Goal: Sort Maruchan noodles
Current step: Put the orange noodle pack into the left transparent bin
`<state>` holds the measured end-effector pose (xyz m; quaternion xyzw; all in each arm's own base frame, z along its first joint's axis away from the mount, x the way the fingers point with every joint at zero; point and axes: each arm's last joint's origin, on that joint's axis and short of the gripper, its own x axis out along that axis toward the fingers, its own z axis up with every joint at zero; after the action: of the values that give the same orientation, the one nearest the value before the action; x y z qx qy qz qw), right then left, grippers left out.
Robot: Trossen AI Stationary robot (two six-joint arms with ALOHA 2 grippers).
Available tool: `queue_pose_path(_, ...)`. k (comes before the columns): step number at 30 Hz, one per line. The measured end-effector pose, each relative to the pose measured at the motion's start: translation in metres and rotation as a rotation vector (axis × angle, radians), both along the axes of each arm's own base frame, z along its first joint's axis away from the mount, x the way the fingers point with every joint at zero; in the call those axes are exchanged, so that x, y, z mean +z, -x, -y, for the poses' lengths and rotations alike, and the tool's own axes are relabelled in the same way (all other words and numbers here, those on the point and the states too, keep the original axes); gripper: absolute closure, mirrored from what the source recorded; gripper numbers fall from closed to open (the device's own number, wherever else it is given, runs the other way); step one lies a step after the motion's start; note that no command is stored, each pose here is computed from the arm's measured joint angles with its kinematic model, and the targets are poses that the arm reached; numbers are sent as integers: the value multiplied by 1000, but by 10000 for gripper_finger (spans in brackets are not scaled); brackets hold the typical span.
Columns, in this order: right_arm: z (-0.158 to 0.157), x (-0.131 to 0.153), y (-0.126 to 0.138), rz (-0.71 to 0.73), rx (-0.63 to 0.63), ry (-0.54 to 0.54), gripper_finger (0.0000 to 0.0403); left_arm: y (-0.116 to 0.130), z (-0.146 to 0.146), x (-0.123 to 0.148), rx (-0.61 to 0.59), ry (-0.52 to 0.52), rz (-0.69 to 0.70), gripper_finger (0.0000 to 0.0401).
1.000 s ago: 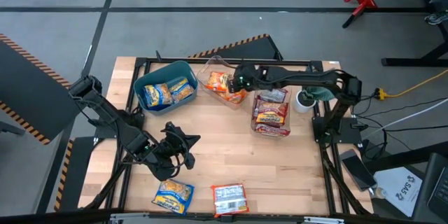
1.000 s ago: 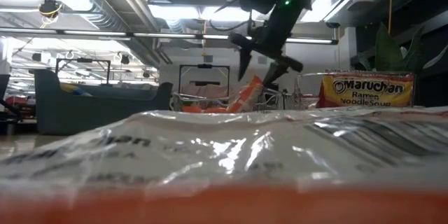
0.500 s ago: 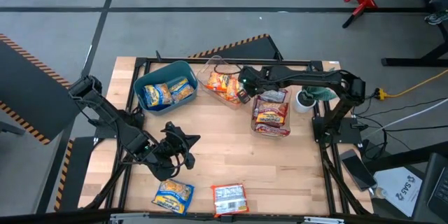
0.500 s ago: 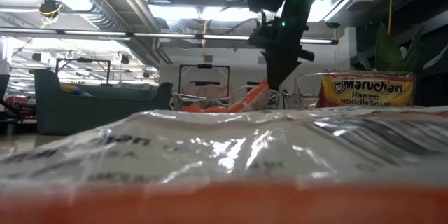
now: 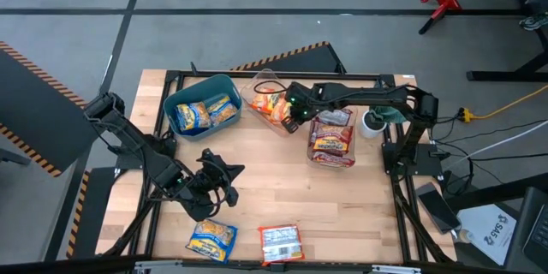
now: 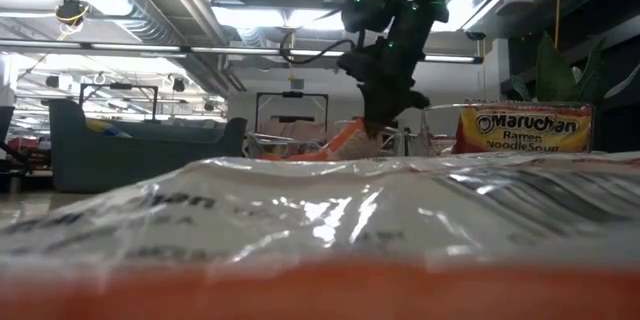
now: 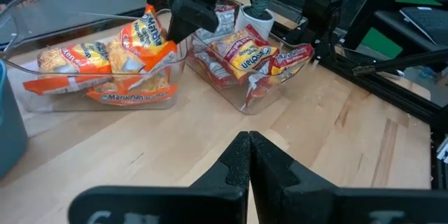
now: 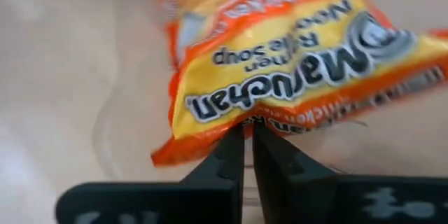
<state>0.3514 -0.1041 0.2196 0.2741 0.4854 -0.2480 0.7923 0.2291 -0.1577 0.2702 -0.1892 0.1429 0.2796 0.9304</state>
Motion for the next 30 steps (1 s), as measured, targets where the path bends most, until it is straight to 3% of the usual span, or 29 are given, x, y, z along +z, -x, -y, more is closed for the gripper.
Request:
queue_pose_path(8,-4,2,-3,71,124,-122,401,-3,-4,0,25,2,7,401)
queue_pose_path(12,-7,16,2,108,175,-143,401,-5,-8,0,43,14,11,401)
queue_pose_path(21,-11,74,14,159,263,-69,402,-10,-8,2,46,99,56,401)
queue_pose_path(30,-10,149,7,399,413,89,402,-3,7,5,-23,140,76,401)
